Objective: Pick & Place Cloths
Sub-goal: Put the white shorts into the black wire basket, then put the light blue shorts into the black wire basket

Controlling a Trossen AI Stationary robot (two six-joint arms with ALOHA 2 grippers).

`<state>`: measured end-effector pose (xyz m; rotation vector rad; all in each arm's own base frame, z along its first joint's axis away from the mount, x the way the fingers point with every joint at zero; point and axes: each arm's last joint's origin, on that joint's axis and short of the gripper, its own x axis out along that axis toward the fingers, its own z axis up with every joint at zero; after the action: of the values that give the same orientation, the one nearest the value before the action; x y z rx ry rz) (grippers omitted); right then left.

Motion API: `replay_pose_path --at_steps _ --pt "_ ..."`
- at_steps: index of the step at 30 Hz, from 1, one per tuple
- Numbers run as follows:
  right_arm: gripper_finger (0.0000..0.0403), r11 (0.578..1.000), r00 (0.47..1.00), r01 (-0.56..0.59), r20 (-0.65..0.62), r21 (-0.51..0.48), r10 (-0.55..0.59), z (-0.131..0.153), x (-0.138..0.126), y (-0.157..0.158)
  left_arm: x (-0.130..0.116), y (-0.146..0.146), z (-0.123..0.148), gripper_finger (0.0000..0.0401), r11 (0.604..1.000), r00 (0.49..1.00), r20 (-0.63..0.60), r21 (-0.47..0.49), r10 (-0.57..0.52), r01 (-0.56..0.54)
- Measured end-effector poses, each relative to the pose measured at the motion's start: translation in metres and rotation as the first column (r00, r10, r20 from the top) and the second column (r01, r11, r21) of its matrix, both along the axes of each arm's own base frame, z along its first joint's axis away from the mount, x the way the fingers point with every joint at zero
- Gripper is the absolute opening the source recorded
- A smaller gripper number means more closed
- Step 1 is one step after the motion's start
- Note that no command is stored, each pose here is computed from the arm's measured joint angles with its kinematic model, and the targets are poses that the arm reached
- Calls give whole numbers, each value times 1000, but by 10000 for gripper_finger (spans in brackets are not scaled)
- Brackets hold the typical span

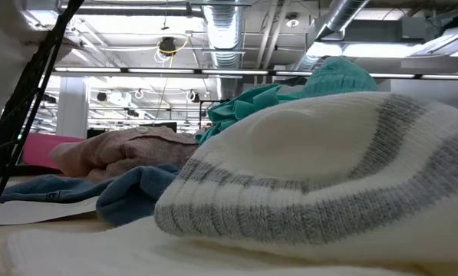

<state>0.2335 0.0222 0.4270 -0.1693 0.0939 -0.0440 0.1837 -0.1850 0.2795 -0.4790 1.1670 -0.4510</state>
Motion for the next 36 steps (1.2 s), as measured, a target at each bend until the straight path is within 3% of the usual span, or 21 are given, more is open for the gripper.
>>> replay_pose_path --at_steps 10,23,31,34,36 --pt "11 1000 997 15 -76 -9 -16 -7 -1 -4 -2 -2 0 24 998 998 -7 -19 -67 66" --pt "144 998 983 50 -175 -26 -54 -17 -3 -8 1 1 0 183 999 999 -4 -16 -44 44" --pt "221 977 884 211 -433 27 -179 -53 11 -10 23 28 12 222 984 977 117 -27 177 -175" --pt "232 969 814 244 -551 37 -184 -70 17 -9 27 47 24 221 963 941 204 -26 269 -270" --pt "234 967 762 251 -626 47 -167 -82 20 -6 29 60 35 219 942 890 324 -12 321 -335"
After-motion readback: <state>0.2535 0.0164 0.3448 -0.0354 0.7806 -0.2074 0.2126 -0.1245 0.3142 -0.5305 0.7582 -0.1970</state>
